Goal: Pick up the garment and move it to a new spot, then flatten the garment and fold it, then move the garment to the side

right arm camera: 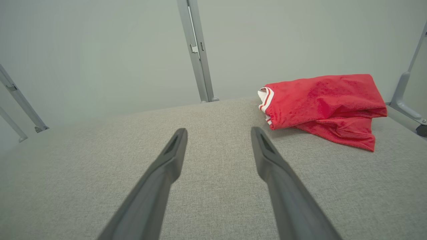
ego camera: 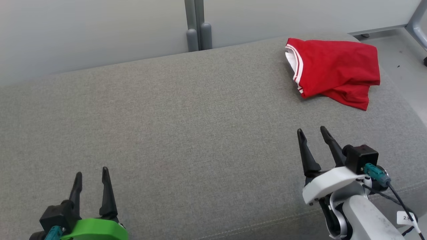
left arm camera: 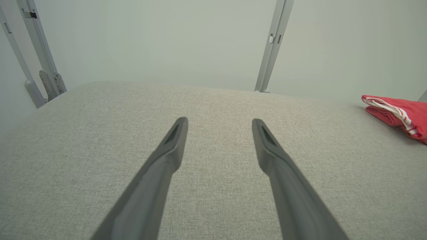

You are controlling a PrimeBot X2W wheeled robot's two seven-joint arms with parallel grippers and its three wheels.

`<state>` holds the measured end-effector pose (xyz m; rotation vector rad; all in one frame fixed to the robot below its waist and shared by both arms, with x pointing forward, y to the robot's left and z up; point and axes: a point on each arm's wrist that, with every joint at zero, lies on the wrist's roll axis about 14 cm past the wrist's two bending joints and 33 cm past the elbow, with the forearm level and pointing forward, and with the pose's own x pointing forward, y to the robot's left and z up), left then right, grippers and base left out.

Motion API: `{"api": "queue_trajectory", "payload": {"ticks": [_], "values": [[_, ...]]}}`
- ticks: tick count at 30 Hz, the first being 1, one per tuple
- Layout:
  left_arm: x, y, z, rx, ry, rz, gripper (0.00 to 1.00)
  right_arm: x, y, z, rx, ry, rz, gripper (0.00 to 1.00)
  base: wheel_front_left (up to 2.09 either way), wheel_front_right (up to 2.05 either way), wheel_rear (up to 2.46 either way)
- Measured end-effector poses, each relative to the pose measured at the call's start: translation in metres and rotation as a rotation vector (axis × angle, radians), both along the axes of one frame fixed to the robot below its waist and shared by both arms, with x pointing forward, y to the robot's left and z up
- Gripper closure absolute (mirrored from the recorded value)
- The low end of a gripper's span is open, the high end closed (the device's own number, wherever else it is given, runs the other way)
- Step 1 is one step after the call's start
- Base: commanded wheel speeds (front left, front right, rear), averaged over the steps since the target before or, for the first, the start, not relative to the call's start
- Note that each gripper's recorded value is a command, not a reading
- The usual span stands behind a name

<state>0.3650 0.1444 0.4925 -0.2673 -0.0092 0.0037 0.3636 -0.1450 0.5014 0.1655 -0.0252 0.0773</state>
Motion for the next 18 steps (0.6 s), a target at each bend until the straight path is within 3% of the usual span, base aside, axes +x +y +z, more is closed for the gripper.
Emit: {"api": "queue_trajectory", "payload": {"ticks": [7,18], "values": [[-0.008,-0.005,-0.024,-0.012,0.08,-0.005,1.0,-0.021,0.005,-0.039,0.014,0.121,-0.002,1.0,0.0,0.0,0.0],[-0.011,-0.001,-0.029,-0.148,0.117,0.016,1.0,-0.016,0.0,-0.039,0.164,0.151,-0.03,1.0,0.0,0.0,0.0]]}}
